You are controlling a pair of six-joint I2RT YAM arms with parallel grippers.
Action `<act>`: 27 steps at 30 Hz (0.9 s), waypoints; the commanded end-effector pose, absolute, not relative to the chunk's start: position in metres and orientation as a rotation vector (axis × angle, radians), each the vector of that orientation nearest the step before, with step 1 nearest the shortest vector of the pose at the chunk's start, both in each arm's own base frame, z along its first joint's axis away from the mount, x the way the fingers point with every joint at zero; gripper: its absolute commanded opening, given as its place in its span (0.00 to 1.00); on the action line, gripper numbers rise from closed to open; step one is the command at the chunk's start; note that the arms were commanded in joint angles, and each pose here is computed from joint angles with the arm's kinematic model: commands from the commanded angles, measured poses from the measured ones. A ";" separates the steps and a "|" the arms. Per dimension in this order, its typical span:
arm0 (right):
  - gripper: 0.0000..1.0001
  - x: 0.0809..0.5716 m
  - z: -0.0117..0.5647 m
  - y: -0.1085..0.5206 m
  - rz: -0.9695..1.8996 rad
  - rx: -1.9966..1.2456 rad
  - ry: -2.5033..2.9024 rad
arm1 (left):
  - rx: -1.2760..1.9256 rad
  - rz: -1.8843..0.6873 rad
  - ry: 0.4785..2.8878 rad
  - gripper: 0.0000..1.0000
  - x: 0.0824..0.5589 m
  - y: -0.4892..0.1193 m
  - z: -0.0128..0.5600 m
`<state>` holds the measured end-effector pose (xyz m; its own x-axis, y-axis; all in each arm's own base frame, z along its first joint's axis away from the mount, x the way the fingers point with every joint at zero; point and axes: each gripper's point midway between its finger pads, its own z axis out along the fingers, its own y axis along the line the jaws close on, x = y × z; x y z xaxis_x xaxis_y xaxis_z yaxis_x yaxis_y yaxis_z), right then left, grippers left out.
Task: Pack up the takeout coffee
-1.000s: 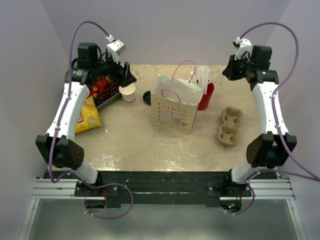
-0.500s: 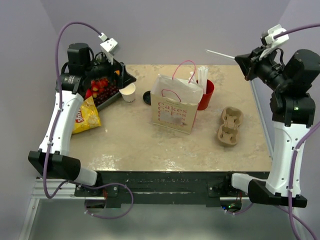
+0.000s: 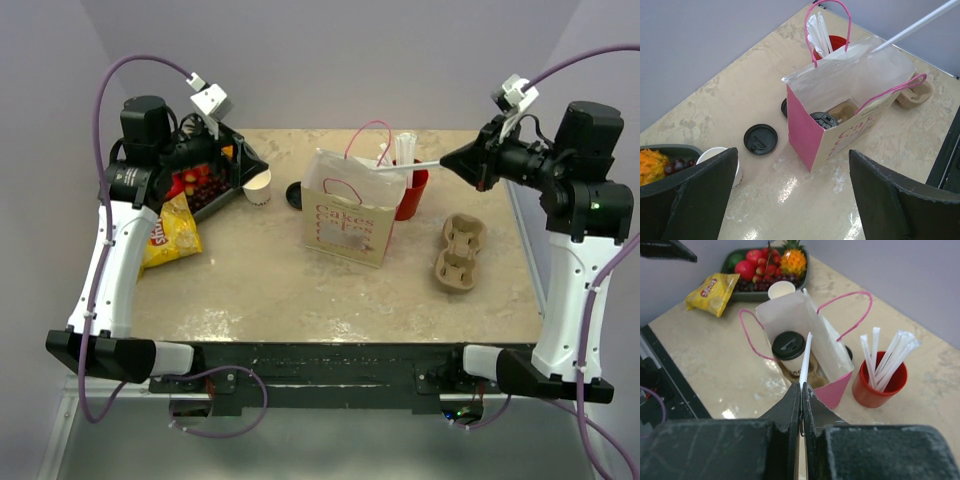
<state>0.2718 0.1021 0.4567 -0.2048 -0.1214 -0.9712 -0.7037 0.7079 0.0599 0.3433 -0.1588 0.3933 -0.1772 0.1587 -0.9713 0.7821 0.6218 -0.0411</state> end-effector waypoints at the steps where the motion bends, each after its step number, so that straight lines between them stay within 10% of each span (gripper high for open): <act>1: 0.06 0.249 0.433 0.109 0.710 -0.706 1.819 | 0.793 -0.650 1.646 0.96 0.338 -0.156 0.402; 18: 0.15 0.303 0.396 0.115 0.566 -0.682 1.994 | 0.789 -0.679 1.651 0.96 0.335 -0.158 0.399; 19: 0.22 0.300 0.396 0.128 0.572 -0.730 1.992 | 0.791 -0.680 1.649 0.96 0.335 -0.159 0.400; 22: 0.99 0.313 0.412 0.127 0.501 -0.720 1.968 | 0.786 -0.682 1.652 0.96 0.336 -0.159 0.400; 27: 0.99 0.325 0.477 0.115 0.362 -0.620 1.761 | 0.785 -0.687 1.660 0.96 0.337 -0.159 0.396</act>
